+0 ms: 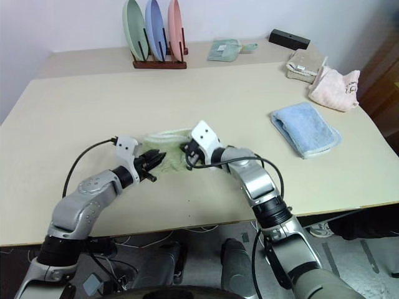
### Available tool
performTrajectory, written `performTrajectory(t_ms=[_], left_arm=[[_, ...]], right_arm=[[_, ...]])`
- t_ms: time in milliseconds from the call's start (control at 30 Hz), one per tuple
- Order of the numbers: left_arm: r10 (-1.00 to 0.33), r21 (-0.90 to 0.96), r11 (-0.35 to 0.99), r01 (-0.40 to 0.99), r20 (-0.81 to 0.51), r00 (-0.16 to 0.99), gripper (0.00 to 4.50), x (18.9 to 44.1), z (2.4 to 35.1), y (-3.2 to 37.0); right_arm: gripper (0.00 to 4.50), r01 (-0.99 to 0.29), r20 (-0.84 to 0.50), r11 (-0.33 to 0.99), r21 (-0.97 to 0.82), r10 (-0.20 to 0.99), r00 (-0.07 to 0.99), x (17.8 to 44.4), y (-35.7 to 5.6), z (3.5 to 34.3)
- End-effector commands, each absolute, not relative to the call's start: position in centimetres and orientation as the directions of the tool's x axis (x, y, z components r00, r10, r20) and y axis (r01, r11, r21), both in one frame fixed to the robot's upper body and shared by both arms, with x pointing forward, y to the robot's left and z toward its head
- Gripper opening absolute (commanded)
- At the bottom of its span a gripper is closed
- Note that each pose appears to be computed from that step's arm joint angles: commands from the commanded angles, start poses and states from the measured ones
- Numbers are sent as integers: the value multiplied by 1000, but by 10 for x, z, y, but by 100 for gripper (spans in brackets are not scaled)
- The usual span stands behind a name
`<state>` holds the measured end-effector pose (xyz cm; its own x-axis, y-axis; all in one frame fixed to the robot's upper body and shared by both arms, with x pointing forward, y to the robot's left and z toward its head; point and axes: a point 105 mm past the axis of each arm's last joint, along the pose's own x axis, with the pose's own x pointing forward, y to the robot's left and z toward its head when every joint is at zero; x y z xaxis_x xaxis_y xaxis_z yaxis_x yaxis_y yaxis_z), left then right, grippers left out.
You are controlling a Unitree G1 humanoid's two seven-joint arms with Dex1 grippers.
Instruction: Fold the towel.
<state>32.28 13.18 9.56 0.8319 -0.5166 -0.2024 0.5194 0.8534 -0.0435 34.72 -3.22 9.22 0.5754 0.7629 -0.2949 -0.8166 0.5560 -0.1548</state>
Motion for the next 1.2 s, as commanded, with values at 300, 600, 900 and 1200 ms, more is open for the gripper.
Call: performTrajectory(t_ms=[300, 600, 900, 1200], left_arm=[[-341, -217, 914, 343, 45, 939, 202, 318, 147, 185], [-289, -376, 900, 222, -132, 948, 449, 305, 121, 213], [-511, -612, 731, 302, -199, 836, 449, 305, 99, 145], [-568, -632, 692, 349, -179, 803, 107, 307, 100, 114]], right_arm=[[184, -802, -88, 443, -400, 853, 515, 333, -41, 158], [444, -844, -129, 303, -443, 910, 394, 306, -55, 172], [444, -859, -142, 253, -445, 927, 347, 284, -51, 168], [450, -850, -138, 272, -451, 920, 368, 280, -51, 171]])
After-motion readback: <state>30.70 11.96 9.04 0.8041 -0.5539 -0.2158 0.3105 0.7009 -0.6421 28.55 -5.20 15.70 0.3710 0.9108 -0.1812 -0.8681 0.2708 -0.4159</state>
